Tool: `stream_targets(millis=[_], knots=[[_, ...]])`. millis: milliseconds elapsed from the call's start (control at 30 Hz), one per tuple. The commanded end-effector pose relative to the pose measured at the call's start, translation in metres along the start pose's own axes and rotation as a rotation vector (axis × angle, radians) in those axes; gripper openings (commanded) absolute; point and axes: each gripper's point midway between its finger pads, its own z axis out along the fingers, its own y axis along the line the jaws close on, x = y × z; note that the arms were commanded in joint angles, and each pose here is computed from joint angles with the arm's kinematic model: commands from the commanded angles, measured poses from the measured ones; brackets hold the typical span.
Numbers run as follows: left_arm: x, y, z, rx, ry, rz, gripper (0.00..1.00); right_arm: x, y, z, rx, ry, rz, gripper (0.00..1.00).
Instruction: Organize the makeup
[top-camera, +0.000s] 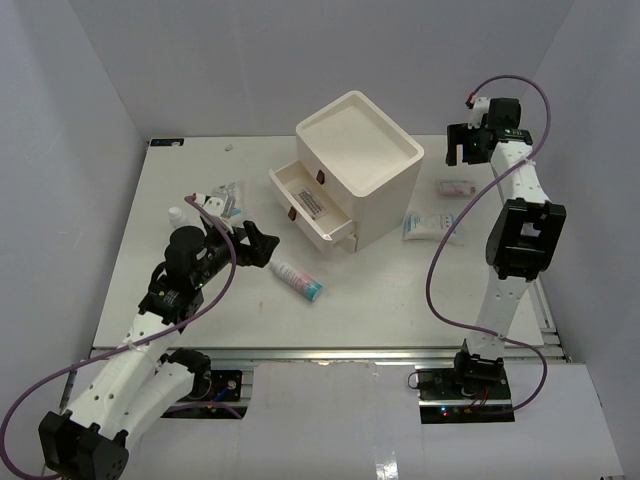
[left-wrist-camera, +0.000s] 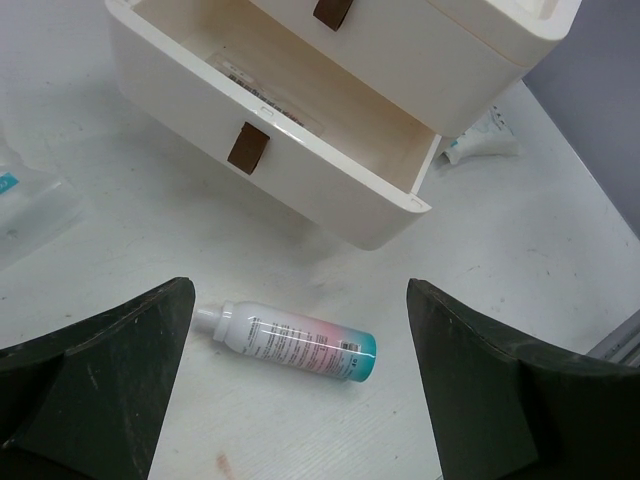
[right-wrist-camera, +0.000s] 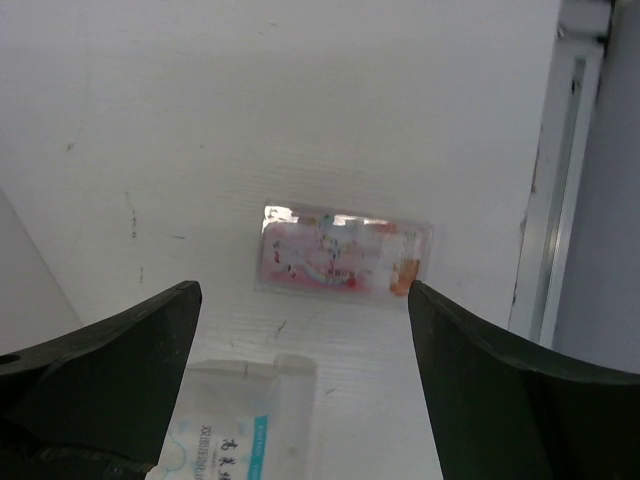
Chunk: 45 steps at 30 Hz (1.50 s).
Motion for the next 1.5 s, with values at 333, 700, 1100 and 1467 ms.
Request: stream_targets(millis=[333, 700, 1100, 1467], knots=[[-0.003, 0.015, 0.005, -0.041, -0.008, 0.003, 0.98, 0.038, -0.002, 0.022, -0.325, 0.149, -1.149, 0.9], [0.0, 0.029, 0.008, -0.082, 0.005, -0.012, 0.98, 0.077, -0.009, 0.067, -0.448, 0.239, -1.303, 0.9], [0.004, 0.037, 0.011, -0.098, 0.018, -0.027, 0.98, 0.076, -0.023, 0.09, -0.419, 0.227, -1.344, 0.91], [0.007, 0.043, 0.013, -0.119, 0.029, -0.037, 0.98, 0.083, -0.032, 0.108, -0.407, 0.255, -1.416, 0.91]])
